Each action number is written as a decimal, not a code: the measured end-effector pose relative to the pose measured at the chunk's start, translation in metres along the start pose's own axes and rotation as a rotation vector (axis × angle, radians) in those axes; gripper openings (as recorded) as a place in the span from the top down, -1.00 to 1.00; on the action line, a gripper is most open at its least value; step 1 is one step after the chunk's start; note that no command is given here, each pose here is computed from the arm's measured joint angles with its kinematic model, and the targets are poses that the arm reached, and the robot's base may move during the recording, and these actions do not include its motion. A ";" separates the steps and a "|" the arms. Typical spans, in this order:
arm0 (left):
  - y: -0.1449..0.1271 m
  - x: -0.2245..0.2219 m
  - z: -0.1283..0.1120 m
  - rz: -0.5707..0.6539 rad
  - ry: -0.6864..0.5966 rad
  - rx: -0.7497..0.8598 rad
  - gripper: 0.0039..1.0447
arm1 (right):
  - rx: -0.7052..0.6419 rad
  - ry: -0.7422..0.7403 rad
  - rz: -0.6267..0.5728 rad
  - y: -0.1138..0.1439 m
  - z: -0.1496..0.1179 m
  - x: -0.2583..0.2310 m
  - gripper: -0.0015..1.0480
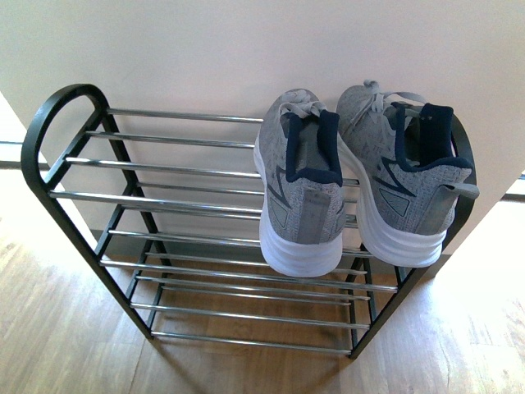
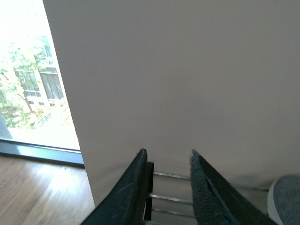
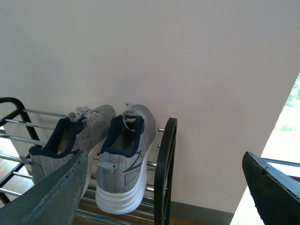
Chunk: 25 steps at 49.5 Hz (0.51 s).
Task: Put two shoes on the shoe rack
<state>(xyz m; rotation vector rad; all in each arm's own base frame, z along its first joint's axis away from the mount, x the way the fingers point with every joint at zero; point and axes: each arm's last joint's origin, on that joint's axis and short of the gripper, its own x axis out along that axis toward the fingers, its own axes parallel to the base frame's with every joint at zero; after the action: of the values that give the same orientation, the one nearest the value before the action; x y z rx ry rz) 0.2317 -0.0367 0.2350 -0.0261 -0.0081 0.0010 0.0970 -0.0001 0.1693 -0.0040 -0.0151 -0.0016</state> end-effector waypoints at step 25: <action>0.025 -0.058 -0.041 -0.005 0.013 0.016 0.98 | 0.000 0.000 0.000 0.000 0.000 0.000 -0.82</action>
<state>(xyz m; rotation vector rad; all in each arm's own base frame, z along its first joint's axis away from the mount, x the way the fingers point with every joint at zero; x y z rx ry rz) 0.1739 -0.0125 0.1927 -0.0105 0.0044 -0.0046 0.0970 -0.0001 0.1693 -0.0036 -0.0151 -0.0012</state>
